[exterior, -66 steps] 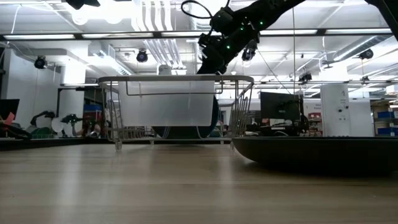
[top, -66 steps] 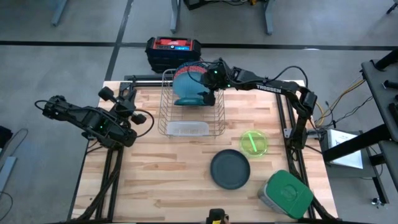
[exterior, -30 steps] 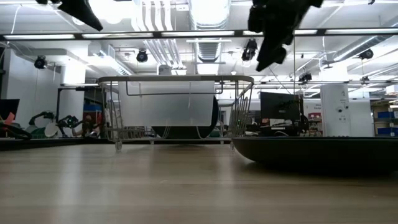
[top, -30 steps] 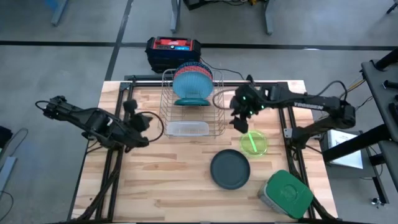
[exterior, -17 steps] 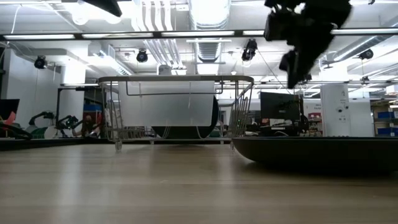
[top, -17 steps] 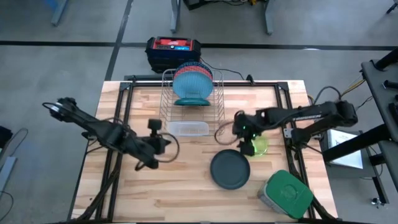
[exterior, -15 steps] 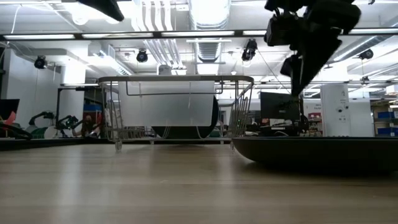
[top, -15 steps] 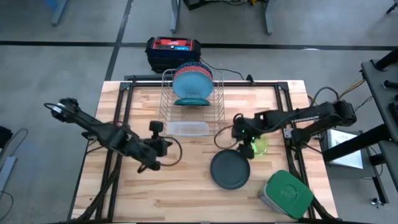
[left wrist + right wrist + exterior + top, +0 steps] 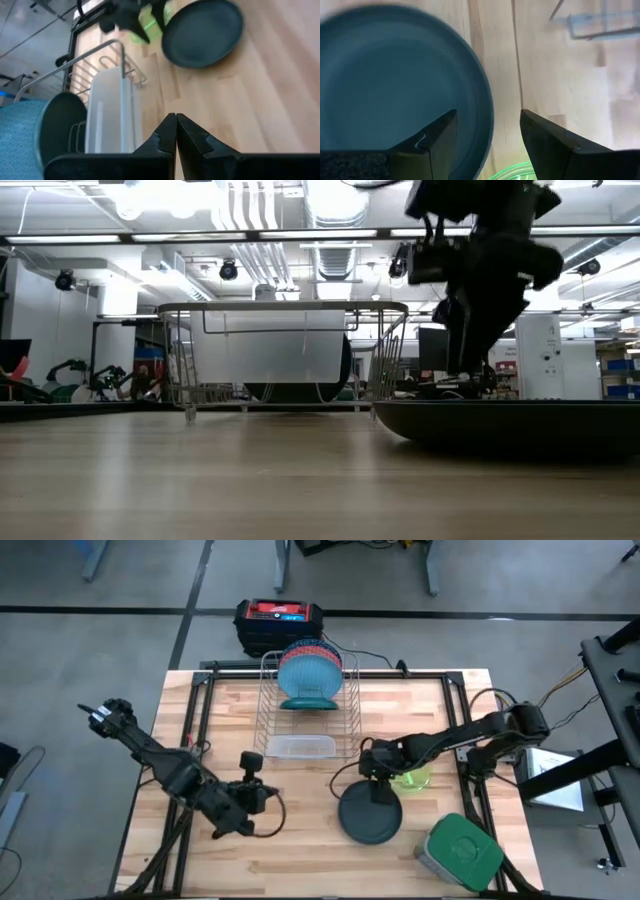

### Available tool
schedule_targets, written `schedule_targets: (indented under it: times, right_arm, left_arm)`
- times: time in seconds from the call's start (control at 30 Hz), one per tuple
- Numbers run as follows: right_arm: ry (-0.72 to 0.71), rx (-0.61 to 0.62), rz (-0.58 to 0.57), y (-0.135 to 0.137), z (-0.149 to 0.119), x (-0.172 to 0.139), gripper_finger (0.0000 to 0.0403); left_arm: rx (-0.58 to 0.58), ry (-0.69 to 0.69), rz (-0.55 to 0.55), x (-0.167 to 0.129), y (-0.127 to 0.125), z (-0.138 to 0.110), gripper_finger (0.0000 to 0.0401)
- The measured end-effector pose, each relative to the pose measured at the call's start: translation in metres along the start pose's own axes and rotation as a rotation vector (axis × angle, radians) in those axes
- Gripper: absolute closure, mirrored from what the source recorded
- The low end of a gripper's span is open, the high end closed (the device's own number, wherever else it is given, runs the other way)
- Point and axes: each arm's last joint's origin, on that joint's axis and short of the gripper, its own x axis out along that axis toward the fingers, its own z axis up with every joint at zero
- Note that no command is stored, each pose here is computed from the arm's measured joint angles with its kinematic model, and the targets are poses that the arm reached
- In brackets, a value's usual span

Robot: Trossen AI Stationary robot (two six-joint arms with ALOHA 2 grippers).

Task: Sort dishes
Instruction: Put the black plate into the dish rack

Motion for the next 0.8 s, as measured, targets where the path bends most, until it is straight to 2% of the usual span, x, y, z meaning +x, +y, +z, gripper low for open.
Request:
schedule_targets:
  times: [0.47,0.63,0.8]
  right_arm:
    - [0.13,-0.033,-0.022,0.0,-0.003,0.046,0.0214]
    - [0.108,-0.047,-0.009,0.001,0.0,0.05,0.0248]
    - [0.1,-0.056,-0.008,0.001,0.0,0.048,0.0308]
  left_arm:
    - [0.001,-0.061,0.03,-0.019,-0.018,-0.003,0.0401]
    - [0.002,-0.061,0.029,-0.02,-0.02,-0.004,0.0401]
    - [-0.004,-0.06,0.029,-0.02,-0.02,-0.004,0.0401]
